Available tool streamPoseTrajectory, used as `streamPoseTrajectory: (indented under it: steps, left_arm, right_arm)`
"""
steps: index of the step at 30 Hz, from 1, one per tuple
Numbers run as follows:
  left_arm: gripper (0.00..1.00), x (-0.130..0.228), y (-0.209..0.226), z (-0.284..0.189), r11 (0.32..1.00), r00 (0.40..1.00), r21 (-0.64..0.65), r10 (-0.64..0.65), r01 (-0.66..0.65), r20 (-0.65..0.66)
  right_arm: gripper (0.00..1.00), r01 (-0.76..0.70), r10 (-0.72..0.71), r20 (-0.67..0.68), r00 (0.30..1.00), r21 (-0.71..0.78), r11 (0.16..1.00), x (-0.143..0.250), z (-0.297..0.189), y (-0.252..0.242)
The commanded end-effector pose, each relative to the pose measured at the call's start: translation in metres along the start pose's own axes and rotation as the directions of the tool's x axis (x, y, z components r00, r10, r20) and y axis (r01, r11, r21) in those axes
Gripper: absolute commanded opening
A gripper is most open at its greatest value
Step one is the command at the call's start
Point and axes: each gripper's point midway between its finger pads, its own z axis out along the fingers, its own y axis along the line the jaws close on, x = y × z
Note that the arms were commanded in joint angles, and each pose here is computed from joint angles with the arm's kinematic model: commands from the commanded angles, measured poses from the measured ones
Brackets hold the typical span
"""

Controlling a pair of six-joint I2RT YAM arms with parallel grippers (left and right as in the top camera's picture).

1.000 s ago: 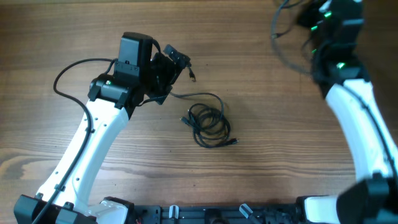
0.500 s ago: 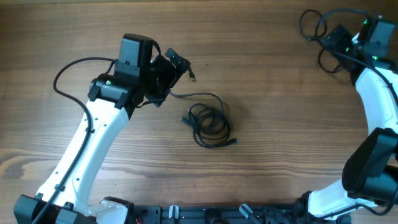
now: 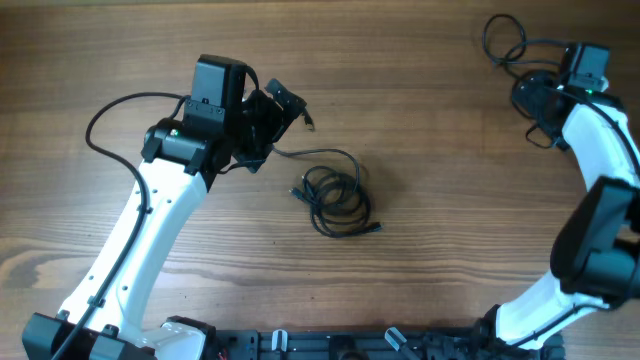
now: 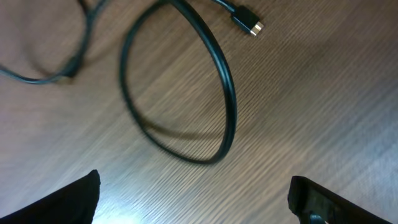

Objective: Untangle cables

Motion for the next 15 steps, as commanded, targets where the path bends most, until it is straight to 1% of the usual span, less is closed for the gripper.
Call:
streamPoseTrajectory:
  steps: [1,2,3,4,5,7,8,9,10,12,13,14,15]
  left_arm:
    - [1.00,-0.002,0.001,0.001,1.000,1.000,-0.008,0.020,-0.020,0.010]
    - [1.00,-0.002,0.001,0.001,1.000,1.000,-0.008,0.020,-0.020,0.010]
    - [1.00,-0.002,0.001,0.001,1.000,1.000,-0.008,0.020,-0.020,0.010]
    - [1.00,-0.002,0.001,0.001,1.000,1.000,-0.008,0.020,-0.020,0.010]
    - [1.00,-0.002,0.001,0.001,1.000,1.000,-0.008,0.020,-0.020,0.010]
    - [1.00,-0.002,0.001,0.001,1.000,1.000,-0.009,0.020,-0.020,0.010]
    - [1.00,-0.002,0.001,0.001,1.000,1.000,-0.009,0.020,-0.020,0.011]
    - [1.00,-0.002,0.001,0.001,1.000,1.000,-0.009,0.020,-0.020,0.011]
    - [1.00,-0.003,0.001,0.001,1.000,1.000,-0.010,0.020,-0.020,0.013]
    - [1.00,-0.003,0.001,0.001,1.000,1.000,-0.010,0.020,-0.020,0.014]
    - [1.00,-0.003,0.001,0.001,1.000,1.000,-0.010,0.020,-0.020,0.014]
    - [1.00,-0.003,0.001,0.001,1.000,1.000,-0.010,0.020,-0.019,0.013]
    - [1.00,-0.003,0.001,0.001,1.000,1.000,-0.010,0.020,-0.020,0.014]
  right_arm:
    - [0.94,0.124,-0.121,-0.041,0.992,0.087,0.988,0.018,0.038,-0.016]
    - [0.90,0.124,-0.120,-0.048,0.992,0.094,0.988,0.021,0.045,-0.018]
    - [0.72,0.123,-0.119,-0.046,0.992,0.094,0.988,0.022,0.053,-0.017]
    - [0.50,0.116,-0.115,-0.019,0.993,0.106,0.988,0.017,0.056,-0.019]
    - [0.34,0.111,-0.113,0.010,0.994,0.113,0.987,0.010,0.055,-0.018]
    - [0.17,0.110,-0.124,0.100,0.987,0.139,0.984,-0.018,0.047,-0.017]
    - [0.07,0.152,-0.180,0.179,0.967,0.158,0.976,-0.047,0.037,-0.012]
    - [0.04,0.195,-0.233,0.248,0.940,0.167,0.966,-0.071,0.026,-0.005]
    - [0.04,0.232,-0.281,0.311,0.908,0.186,0.955,-0.091,0.015,0.001]
    - [0.04,0.271,-0.356,0.458,0.814,0.242,0.932,-0.139,-0.017,0.013]
    - [0.04,0.263,-0.376,0.570,0.731,0.274,0.925,-0.175,-0.049,0.022]
    - [0.04,0.232,-0.364,0.646,0.671,0.283,0.931,-0.198,-0.074,0.027]
    - [0.06,0.218,-0.344,0.664,0.664,0.269,0.938,-0.204,-0.081,0.030]
